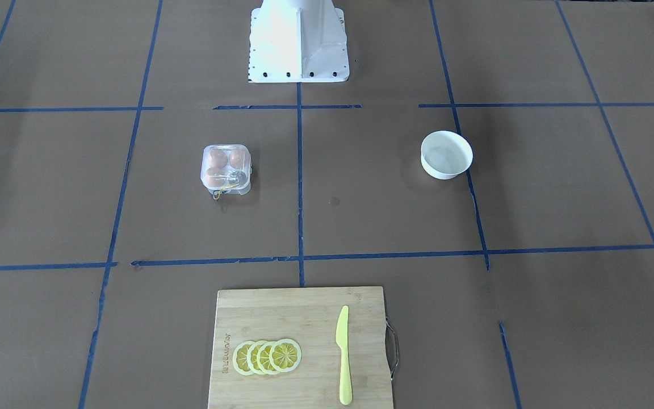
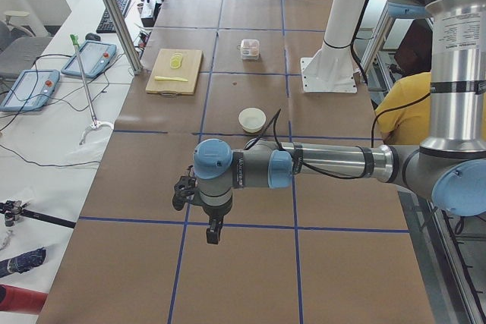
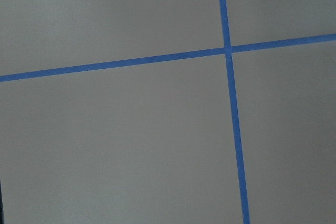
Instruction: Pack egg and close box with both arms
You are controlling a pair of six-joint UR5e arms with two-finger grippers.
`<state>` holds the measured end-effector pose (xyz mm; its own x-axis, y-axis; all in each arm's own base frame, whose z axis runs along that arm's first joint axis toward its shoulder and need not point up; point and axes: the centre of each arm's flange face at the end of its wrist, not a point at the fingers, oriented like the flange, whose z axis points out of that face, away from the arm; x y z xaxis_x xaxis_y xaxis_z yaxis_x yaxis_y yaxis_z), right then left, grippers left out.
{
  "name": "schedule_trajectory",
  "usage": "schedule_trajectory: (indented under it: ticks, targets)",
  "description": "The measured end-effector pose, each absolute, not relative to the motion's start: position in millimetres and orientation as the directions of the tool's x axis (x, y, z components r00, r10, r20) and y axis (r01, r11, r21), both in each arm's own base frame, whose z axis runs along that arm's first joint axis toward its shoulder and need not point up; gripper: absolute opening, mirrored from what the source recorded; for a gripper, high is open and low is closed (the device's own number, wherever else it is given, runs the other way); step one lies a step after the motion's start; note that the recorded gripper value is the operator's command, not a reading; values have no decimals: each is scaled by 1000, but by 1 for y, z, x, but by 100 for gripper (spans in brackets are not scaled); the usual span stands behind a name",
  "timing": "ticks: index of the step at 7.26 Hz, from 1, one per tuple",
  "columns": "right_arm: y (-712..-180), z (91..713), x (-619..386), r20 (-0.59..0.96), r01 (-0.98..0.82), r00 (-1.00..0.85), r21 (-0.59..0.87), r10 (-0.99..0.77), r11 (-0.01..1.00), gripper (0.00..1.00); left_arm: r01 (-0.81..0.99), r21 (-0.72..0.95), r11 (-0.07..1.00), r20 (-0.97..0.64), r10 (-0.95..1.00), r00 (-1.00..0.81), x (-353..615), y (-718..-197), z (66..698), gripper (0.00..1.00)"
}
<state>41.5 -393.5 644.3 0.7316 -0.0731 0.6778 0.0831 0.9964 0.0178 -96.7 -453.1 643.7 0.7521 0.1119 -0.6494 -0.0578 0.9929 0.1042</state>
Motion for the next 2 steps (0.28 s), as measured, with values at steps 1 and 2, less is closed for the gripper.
schedule_trajectory:
  ticks: [1, 2]
  targets:
    - [-393, 647, 41, 680, 84, 729, 29, -81, 996, 100, -58, 103, 993, -652, 111, 750, -97, -453, 644, 100]
    - [-393, 649, 41, 680, 84, 728, 33, -84, 996, 100, -57, 103, 993, -652, 111, 750, -96, -453, 644, 100]
